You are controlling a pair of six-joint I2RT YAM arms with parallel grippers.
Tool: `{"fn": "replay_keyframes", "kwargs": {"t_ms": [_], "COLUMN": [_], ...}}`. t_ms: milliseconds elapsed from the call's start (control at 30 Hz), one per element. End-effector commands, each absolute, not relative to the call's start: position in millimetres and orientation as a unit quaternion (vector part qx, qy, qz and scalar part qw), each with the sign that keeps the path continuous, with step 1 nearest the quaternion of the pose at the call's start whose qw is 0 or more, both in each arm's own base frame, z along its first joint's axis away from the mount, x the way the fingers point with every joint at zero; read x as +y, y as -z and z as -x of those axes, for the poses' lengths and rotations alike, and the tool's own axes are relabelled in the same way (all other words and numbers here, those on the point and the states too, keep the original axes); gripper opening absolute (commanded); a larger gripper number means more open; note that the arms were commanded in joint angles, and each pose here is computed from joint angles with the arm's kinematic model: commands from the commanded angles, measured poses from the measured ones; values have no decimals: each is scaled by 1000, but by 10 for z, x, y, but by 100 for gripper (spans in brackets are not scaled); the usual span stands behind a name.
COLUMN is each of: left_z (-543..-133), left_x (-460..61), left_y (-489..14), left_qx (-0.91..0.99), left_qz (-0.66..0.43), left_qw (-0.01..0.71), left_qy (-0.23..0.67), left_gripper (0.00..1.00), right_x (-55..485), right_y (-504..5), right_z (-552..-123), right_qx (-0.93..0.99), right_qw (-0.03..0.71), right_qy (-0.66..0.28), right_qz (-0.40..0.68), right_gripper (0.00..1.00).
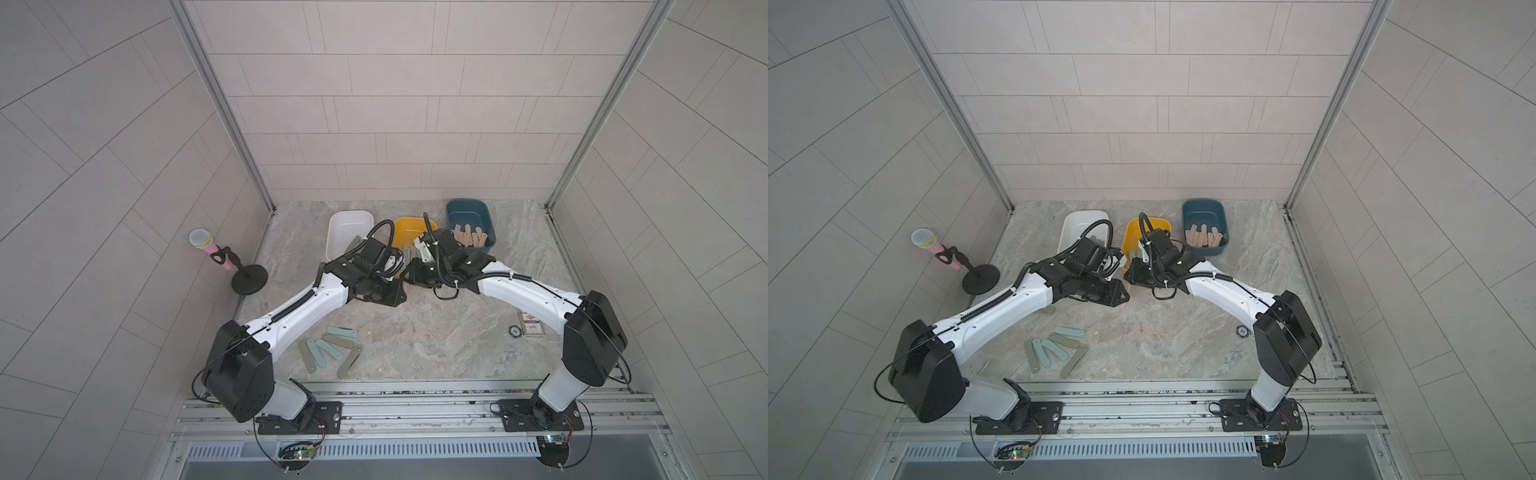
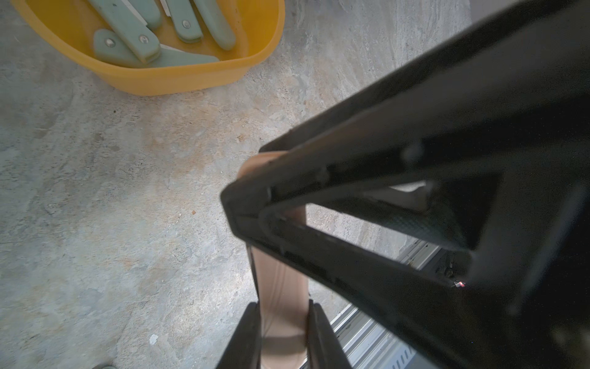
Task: Place the fruit knives into the storage box by color
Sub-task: Place the fruit knife in the storage box.
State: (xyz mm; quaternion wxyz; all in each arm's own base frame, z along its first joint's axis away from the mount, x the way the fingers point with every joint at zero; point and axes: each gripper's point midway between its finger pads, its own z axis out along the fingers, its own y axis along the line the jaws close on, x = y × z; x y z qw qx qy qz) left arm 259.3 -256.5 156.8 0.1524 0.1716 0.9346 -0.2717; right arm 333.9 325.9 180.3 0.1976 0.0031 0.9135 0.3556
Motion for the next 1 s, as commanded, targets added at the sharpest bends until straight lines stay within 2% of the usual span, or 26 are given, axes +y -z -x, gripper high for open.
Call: {"fn": "replay_keyframes", "kwargs": {"t_ms": [0, 100, 267, 300, 367, 433, 467, 533, 733, 967], "left_z": [-2646, -2651, -2677, -2686, -2720, -2766, -2786, -2821, -2867, -2823], "left_x": [-2653, -2662, -2680, -2686, -2673, -2622, -2590, -2508, -2165, -1822], "left_y": [-1778, -1773, -1770, -1770, -1765, -1751, -1738, -1705, -1509, -1256], "left_qx": [923, 923, 923, 923, 926, 933, 936, 945, 968, 983], "left_qz": [-178, -179, -180, -180, -175, -166, -159, -142, -75, -21], "left_qw": [180, 180, 180, 181, 181, 185, 184, 182, 150, 106], "left_qy": [289, 290, 290, 289, 280, 262, 252, 232, 184, 150], "left_gripper": [0, 0, 1, 10, 52, 82, 90, 99, 100, 100], "right_x": [3299, 3295, 3249, 3228, 3137, 2973, 2855, 2584, 1707, 1096], "right_y": [-1849, -1837, -1849, -1843, -1820, -1797, -1797, -1788, -1808, -1677], "right_z": [-3365, -3364, -3398, -3416, -3499, -3642, -3753, -3990, -4741, -5311], "right_qx": [909, 909, 910, 910, 914, 917, 917, 920, 926, 927], "right_qw": [203, 202, 206, 207, 212, 221, 229, 248, 290, 306], "right_qy": [-365, -365, -360, -358, -347, -331, -324, -301, -229, -190], "right_qz": [-8, -9, -11, -10, -11, -17, -24, -35, -72, -109], "right_gripper": [23, 16, 11, 10, 9, 9, 8, 8, 8, 8]}}
